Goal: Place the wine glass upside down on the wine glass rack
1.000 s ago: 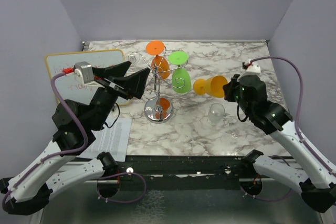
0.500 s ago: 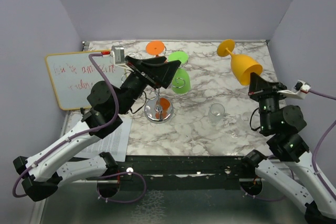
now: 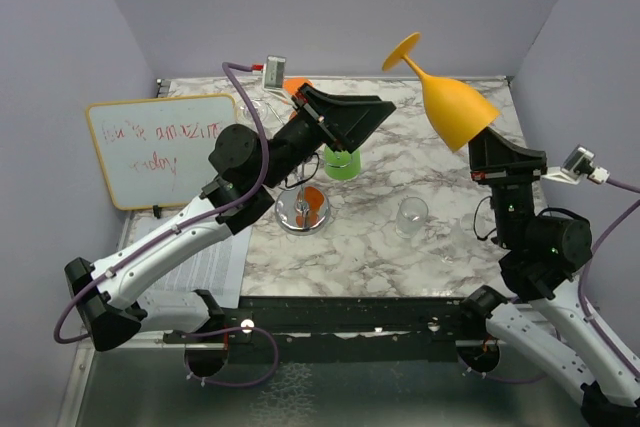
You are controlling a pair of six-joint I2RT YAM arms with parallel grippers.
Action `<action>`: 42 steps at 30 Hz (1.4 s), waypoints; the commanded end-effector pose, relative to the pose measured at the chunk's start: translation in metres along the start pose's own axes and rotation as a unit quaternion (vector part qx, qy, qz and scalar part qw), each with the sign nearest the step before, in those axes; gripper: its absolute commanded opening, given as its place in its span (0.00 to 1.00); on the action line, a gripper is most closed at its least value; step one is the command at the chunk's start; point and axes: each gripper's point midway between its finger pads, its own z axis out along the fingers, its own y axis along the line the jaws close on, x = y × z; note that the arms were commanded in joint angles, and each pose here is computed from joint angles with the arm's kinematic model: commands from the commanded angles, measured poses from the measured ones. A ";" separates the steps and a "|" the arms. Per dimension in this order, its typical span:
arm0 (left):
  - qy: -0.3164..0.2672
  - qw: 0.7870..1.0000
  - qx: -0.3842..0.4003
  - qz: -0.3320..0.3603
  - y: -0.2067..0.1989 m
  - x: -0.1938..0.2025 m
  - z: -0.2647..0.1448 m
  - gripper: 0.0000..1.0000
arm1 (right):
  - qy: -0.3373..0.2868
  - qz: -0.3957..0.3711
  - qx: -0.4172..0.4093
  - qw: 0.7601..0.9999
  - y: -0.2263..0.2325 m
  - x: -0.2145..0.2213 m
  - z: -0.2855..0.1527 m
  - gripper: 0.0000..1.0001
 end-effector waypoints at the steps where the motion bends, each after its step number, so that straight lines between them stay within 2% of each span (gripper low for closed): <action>1: 0.003 0.998 0.047 -0.052 -0.018 0.003 0.005 0.92 | 0.009 0.045 -0.098 0.994 0.036 0.007 -0.001 0.01; 5: -0.006 0.997 0.034 -0.076 -0.009 0.005 0.013 0.75 | 0.021 0.043 -0.133 0.990 0.044 0.016 -0.004 0.01; 13: -0.053 0.993 0.005 -0.101 0.008 0.001 0.018 0.65 | 0.068 0.012 -0.178 0.982 0.054 0.039 -0.010 0.01; 20: -0.081 0.992 -0.010 -0.098 0.011 -0.011 0.016 0.43 | 0.108 -0.009 -0.194 0.975 0.054 0.058 -0.014 0.01; 22: -0.081 0.992 -0.011 -0.097 0.013 -0.010 0.016 0.34 | 0.113 -0.012 -0.204 0.972 0.055 0.061 -0.017 0.01; 24: -0.079 0.992 -0.012 -0.099 0.014 -0.008 0.015 0.18 | 0.121 -0.015 -0.217 0.968 0.058 0.065 -0.019 0.01; 27: -0.077 0.992 -0.012 -0.097 0.016 -0.006 0.015 0.00 | 0.139 -0.021 -0.235 0.962 0.062 0.073 -0.023 0.01; 34: -0.083 0.995 -0.001 -0.058 0.010 -0.011 0.008 0.00 | 0.155 -0.025 -0.222 0.962 0.056 0.075 -0.030 0.01; 36: -0.086 0.995 0.000 -0.047 0.010 -0.013 0.006 0.00 | 0.155 -0.026 -0.216 0.964 0.055 0.072 -0.031 0.09; 40: -0.093 0.995 -0.001 -0.019 0.010 -0.016 0.001 0.00 | 0.163 -0.029 -0.194 0.967 0.051 0.069 -0.031 0.43; 42: -0.098 0.995 -0.004 -0.002 0.011 -0.018 -0.003 0.00 | 0.168 -0.040 -0.185 0.967 0.048 0.068 -0.034 0.50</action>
